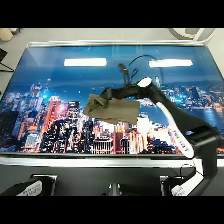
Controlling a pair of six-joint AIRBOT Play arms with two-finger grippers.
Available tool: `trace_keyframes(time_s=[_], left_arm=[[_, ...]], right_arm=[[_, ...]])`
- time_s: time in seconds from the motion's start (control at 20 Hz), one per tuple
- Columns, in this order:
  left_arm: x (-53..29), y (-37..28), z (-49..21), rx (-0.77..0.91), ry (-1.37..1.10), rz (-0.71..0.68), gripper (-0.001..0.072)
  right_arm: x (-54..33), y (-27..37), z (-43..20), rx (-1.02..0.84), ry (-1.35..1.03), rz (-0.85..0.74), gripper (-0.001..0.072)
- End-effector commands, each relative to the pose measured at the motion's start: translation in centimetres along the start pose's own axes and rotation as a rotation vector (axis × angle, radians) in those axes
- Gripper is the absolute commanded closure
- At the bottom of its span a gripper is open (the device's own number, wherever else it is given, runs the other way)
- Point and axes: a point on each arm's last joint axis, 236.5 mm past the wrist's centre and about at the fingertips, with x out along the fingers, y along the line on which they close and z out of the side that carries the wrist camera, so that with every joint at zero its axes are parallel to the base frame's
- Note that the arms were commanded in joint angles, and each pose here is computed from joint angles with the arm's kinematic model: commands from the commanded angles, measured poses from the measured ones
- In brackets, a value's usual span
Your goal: Fold the shirts.
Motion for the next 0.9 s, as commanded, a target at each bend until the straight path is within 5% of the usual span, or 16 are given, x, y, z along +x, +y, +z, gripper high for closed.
trace_keyframes(time_s=[0.0,0.2,0.6,0.65,0.7,0.75,0.85], left_arm=[[-0.2,0.0,-0.3,0.026,0.01,0.003,0.0682],[-0.2,0.0,-0.3,0.025,0.011,0.003,0.0682],[-0.2,-1.2,-0.1,0.0,0.005,-0.05,0.0682],[-0.2,-1.5,-0.1,-0.005,0.004,-0.061,0.0682],[-0.2,-1.7,-0.1,-0.009,0.003,-0.069,0.0682],[-0.2,-1.7,-0.1,-0.021,0.004,-0.071,0.0682],[-0.2,-1.7,0.0,-0.022,0.002,-0.07,0.0682]], right_arm=[[-7.8,-5.8,-2.3,-0.044,0.162,-0.19,0.0027],[-18.0,-14.7,-11.8,0.218,0.478,-0.422,0.0022],[-8.5,-13.9,-12.6,0.395,0.247,-0.238,0.0068],[-7.5,-13.5,-12.2,0.402,0.228,-0.223,0.017],[-6.8,-12.8,-11.5,0.402,0.204,-0.198,0.0389],[-6.6,-11.9,-10.3,0.394,0.167,-0.156,0.0685],[-7.7,-9.2,-6.1,0.244,0.081,-0.035,0.0697]])
